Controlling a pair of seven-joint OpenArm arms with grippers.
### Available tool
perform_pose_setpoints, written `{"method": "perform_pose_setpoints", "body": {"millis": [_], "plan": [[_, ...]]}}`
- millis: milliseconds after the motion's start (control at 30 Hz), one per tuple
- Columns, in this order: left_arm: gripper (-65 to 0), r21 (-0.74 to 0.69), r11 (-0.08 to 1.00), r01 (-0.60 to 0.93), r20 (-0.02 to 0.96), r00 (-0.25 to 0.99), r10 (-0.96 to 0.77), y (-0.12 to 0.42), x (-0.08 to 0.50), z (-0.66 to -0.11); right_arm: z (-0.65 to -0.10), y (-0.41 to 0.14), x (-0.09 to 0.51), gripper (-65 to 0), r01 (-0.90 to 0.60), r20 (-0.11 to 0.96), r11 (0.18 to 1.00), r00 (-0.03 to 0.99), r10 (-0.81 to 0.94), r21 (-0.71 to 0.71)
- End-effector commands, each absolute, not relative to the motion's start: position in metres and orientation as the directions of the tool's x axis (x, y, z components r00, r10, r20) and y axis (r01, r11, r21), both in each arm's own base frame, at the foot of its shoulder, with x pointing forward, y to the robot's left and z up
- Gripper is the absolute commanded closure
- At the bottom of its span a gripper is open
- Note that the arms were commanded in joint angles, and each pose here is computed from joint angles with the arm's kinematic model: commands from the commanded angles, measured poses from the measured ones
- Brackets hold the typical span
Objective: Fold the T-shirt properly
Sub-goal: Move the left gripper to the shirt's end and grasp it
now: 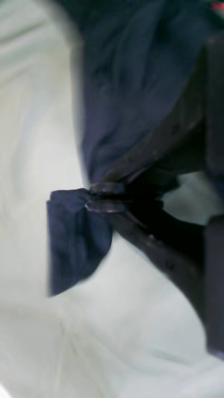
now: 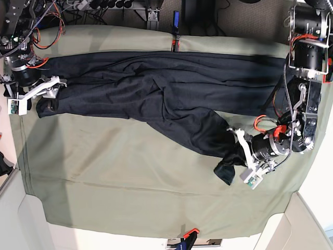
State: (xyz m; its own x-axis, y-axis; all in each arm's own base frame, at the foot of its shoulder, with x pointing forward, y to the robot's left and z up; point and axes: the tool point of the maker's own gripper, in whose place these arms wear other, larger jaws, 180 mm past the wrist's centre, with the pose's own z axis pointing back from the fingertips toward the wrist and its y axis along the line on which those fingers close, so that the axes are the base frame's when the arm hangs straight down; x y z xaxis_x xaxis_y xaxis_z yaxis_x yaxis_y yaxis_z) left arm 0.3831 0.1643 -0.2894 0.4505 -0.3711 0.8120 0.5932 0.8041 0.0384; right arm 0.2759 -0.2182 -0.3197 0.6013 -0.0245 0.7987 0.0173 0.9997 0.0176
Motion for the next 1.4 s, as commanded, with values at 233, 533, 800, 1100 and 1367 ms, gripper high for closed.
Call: {"method": "perform_pose_setpoints", "body": {"millis": [233,533,800,1100,1367], "plan": [[0.0,0.167,0.839,0.518,0.836,0.377,-0.399,0.216,0.319,-0.234,-0.31,-0.223,0.284,-45.1,0.021,0.834,1.0,0.551,-0.014,0.003],[0.0,0.245,0.89,0.384,0.84,0.374,-0.393,0.265,0.266,-0.196,-0.325,-0.23,0.297,-44.9,0.045,0.829,0.998,0.556,-0.054,0.035],[0.0,0.13,0.907,0.399,0.866,0.4,-0.3,0.26,0.238,-0.207,-0.327,-0.226,0.309,-44.8,0.029,0.831,0.997,0.552,-0.075,0.07],[0.0,-0.044,0.951,0.305,0.895,0.436,-0.099,0.272,0.234,-0.238,-0.319,-0.199,0.311,-6.1,-0.095,0.846,0.982,0.526,-0.088,0.162],[-13.3,-0.221,0.958,0.182,0.876,0.469,0.113,0.304,0.239,-0.278,-0.317,-0.193,0.311,0.0,-0.137,0.851,0.978,0.522,-0.062,0.156]]}}
